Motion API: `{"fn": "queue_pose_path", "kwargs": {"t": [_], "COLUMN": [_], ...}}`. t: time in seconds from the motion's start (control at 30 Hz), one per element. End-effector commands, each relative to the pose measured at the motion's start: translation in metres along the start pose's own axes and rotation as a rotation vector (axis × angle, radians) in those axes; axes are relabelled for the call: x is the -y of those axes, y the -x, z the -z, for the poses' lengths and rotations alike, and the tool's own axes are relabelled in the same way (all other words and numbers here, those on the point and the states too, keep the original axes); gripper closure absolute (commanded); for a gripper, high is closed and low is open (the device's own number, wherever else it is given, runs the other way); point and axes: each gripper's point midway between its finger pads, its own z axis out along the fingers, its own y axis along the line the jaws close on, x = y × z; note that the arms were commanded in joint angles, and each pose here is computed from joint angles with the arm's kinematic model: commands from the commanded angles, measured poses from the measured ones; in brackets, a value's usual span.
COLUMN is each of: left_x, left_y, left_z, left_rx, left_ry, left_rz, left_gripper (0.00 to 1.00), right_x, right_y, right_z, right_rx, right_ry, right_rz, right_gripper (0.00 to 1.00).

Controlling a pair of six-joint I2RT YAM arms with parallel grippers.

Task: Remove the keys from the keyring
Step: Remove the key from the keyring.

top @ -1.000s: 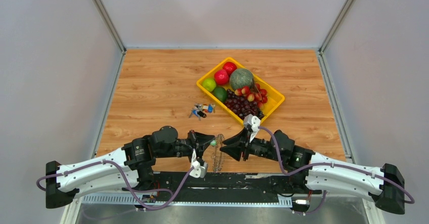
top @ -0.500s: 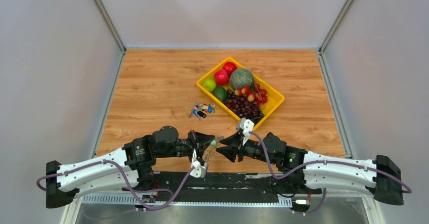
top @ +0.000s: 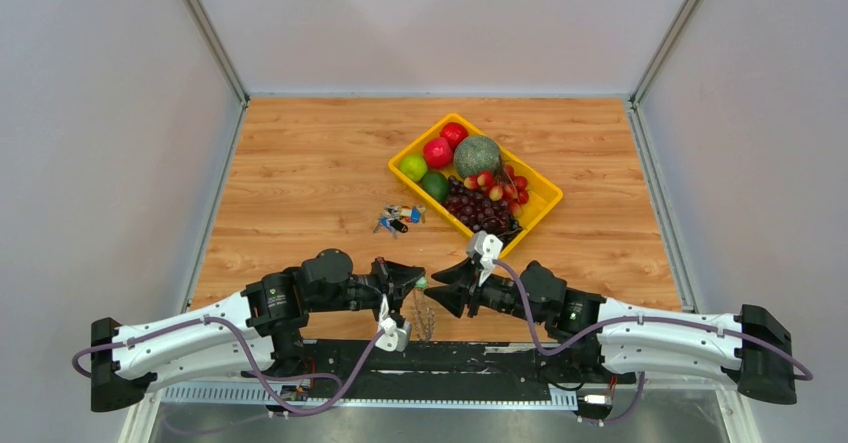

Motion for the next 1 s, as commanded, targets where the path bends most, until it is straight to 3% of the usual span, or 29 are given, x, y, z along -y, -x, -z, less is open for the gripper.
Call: {"fn": "queue_pose_path", "kwargs": {"t": [0.0,0.17,0.43,0.97], "left_x": [-0.017,-0.017,-0.016,-0.018], "left_y": [0.011,0.011,0.011,0.009], "left_z": [0.001,0.002,0.001,0.002], "left_rx": [0.038,0.039,0.037,0.027], "left_ry": [0.051,0.052,0.050,0.060], "left_rz": [-0.023,-0.024,-0.022,-0.016], "left_gripper": [1.00,1.00,1.00,1.00], "right_x": [-0.005,-0.004,-0.017,-0.010], "right_y": [0.039,0.038,0.038,0.021], "right_z": [-0.001,-0.001,-0.004,-0.005], "right_rx": [0.113,0.115,0.139,0.094], "right_ry": [-0.005,-0.008,0.070,0.029], "right_rz": [0.007,0.002,0.025,0.087], "right_gripper": [0.61,0.70,0.65,0.72]}}
